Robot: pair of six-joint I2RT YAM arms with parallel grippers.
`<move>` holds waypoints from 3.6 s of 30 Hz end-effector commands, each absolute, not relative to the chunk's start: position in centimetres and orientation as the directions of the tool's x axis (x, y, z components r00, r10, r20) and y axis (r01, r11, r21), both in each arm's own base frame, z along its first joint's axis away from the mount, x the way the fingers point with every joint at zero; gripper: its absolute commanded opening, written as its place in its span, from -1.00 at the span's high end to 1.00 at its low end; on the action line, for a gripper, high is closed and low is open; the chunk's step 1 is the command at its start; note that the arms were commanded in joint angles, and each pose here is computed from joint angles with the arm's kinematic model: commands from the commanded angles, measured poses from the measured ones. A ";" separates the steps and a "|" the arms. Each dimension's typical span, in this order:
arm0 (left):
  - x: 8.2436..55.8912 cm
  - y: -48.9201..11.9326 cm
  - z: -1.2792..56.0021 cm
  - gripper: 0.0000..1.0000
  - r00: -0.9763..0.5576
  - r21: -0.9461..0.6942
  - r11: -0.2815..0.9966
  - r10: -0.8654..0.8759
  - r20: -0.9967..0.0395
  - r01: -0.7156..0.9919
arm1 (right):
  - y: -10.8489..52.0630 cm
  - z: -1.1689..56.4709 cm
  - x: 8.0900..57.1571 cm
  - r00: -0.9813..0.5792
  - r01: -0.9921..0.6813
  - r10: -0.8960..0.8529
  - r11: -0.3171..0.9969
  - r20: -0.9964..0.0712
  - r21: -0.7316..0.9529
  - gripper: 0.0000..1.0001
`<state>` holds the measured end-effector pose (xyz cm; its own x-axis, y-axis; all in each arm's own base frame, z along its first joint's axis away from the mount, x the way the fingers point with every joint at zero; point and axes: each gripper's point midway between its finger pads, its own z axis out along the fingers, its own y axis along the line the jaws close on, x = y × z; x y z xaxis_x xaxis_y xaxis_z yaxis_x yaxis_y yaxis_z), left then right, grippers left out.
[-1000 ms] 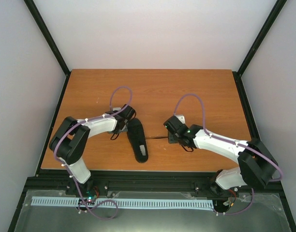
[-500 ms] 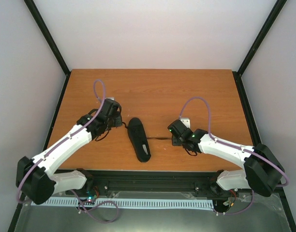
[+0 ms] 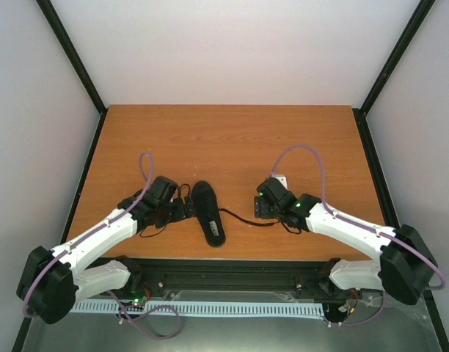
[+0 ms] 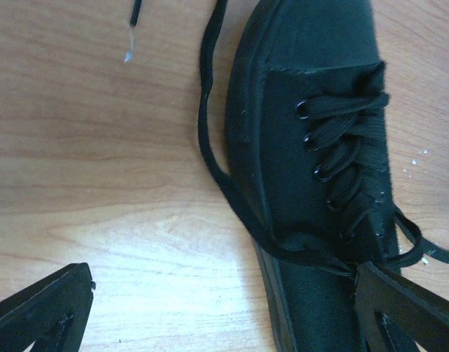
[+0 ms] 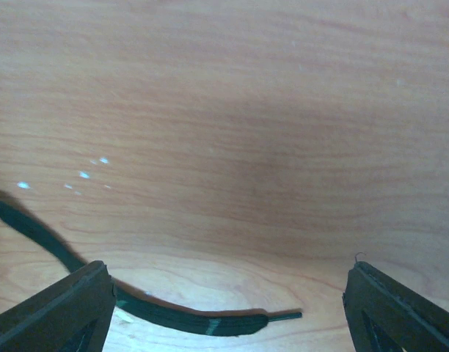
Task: Tie the shoes
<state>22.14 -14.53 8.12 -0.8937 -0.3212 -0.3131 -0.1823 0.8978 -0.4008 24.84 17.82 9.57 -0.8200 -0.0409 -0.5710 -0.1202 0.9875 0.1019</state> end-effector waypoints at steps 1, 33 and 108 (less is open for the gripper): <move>23.4 -16.0 9.3 -0.97 -0.868 -0.502 0.838 -0.400 -0.294 -0.216 | 19.8 14.0 25.6 -0.746 -0.238 -0.061 0.955 -0.663 0.179 -0.74; 25.0 -19.3 3.5 0.48 -0.839 -0.601 0.701 -0.537 -0.089 -0.385 | 19.7 20.4 23.2 -0.579 -0.400 0.037 0.858 -0.814 0.324 -1.00; 30.8 0.8 29.8 -1.00 -0.431 -0.152 0.950 -0.262 -0.864 -0.273 | 41.2 7.6 31.1 -0.672 -0.630 -0.469 0.769 -0.574 0.109 -0.49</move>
